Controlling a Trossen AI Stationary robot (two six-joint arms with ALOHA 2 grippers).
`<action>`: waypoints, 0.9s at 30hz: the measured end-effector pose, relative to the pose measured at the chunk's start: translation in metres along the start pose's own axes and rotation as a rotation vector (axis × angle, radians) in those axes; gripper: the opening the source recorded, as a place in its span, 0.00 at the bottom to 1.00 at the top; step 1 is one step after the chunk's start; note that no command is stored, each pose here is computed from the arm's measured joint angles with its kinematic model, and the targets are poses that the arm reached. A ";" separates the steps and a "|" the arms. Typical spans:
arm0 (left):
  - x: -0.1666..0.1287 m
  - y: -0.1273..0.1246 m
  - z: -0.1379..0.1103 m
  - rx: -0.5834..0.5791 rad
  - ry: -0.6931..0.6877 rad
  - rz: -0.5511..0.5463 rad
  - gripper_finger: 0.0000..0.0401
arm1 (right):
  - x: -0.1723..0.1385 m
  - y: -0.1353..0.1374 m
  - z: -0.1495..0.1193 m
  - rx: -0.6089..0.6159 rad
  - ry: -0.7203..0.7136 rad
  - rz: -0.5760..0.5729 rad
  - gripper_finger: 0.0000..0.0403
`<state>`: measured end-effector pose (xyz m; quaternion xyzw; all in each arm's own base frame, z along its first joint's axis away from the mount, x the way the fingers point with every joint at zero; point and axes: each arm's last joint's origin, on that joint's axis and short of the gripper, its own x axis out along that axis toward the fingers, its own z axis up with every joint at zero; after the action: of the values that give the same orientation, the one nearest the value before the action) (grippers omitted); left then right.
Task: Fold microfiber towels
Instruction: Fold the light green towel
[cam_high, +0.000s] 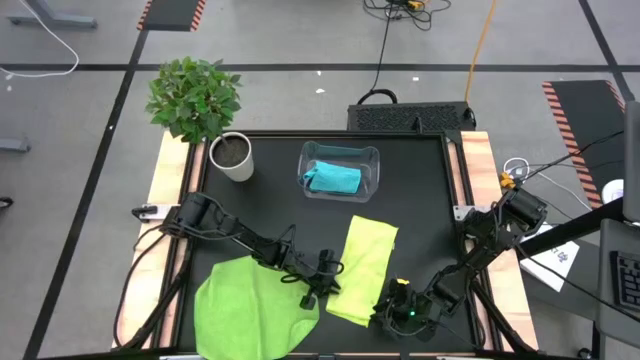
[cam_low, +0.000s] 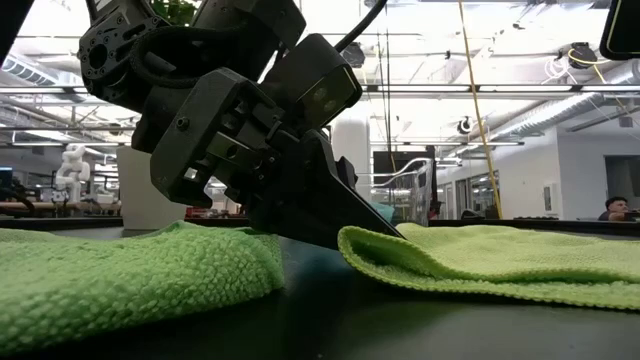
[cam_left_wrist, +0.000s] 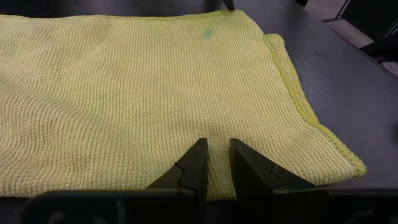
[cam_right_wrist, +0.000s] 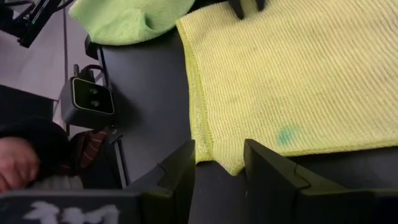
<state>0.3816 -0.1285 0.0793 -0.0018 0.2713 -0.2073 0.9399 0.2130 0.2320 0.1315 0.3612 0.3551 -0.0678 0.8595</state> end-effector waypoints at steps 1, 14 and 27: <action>0.000 0.000 0.000 0.000 0.000 0.000 0.18 | 0.000 0.000 0.000 0.006 0.001 0.000 0.32; 0.000 0.000 0.000 0.006 0.001 0.001 0.18 | -0.003 -0.007 -0.008 0.114 0.055 -0.071 0.32; 0.000 0.000 0.000 0.009 -0.002 0.002 0.18 | 0.000 -0.009 -0.003 0.094 0.040 -0.085 0.32</action>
<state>0.3818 -0.1282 0.0795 0.0024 0.2692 -0.2074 0.9405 0.2079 0.2269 0.1252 0.3871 0.3837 -0.1139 0.8306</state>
